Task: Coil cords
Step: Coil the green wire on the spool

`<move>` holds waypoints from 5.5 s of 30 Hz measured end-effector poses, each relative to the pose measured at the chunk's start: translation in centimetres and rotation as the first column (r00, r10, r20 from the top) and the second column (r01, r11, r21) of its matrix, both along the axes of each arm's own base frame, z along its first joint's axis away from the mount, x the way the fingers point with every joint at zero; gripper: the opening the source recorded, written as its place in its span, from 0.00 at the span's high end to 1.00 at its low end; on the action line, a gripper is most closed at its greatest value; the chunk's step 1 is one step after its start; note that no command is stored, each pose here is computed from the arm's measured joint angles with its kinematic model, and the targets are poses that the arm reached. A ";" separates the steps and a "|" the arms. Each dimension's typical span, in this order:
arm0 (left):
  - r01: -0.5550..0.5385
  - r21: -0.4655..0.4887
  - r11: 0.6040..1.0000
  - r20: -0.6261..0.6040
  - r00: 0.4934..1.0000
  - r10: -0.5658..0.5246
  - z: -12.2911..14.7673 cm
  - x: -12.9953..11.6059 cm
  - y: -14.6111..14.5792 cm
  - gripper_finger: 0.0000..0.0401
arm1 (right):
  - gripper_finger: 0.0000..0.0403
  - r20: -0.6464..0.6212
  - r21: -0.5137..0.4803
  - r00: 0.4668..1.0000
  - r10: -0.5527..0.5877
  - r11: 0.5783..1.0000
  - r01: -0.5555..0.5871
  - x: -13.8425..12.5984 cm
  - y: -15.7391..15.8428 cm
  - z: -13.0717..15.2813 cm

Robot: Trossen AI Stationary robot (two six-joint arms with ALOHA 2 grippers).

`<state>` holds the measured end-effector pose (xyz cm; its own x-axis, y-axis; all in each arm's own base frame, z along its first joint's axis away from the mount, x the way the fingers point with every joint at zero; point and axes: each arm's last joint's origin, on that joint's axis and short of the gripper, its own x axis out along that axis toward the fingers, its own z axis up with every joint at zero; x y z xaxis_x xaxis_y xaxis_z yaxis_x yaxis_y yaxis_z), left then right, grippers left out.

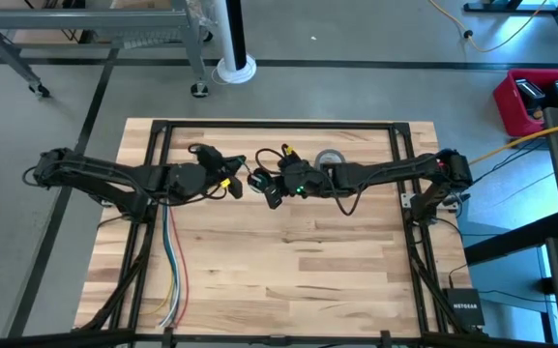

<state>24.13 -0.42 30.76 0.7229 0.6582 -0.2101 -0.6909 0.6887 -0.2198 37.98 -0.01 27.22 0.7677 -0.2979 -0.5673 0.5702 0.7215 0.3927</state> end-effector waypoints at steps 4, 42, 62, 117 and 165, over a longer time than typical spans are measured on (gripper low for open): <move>0.044 -0.030 0.999 0.053 0.998 -0.043 0.2 0.5 -0.3 1.00 | 0.99 0.052 0.002 0.999 0.000 1.000 0.000 0.3 -0.2 0.3; 0.088 0.056 0.995 0.071 0.993 -0.092 0.9 0.9 -1.0 1.00 | 0.99 0.151 0.063 0.988 0.039 0.997 -0.049 0.8 -1.2 1.1; 0.356 0.042 0.934 0.038 0.933 -0.358 0.7 1.3 -1.2 0.77 | 0.99 0.182 0.052 0.982 0.056 0.996 -0.066 1.0 -1.1 1.4; 0.428 -0.400 0.811 0.037 0.891 -0.452 -2.1 0.8 -2.5 0.61 | 0.99 0.315 -0.079 0.948 0.044 0.997 -0.020 1.6 -1.6 4.0; -0.084 0.106 0.991 0.145 0.987 0.068 -1.2 3.4 -5.9 0.61 | 0.99 0.473 -0.098 0.880 -0.054 0.989 0.114 1.8 -2.0 5.6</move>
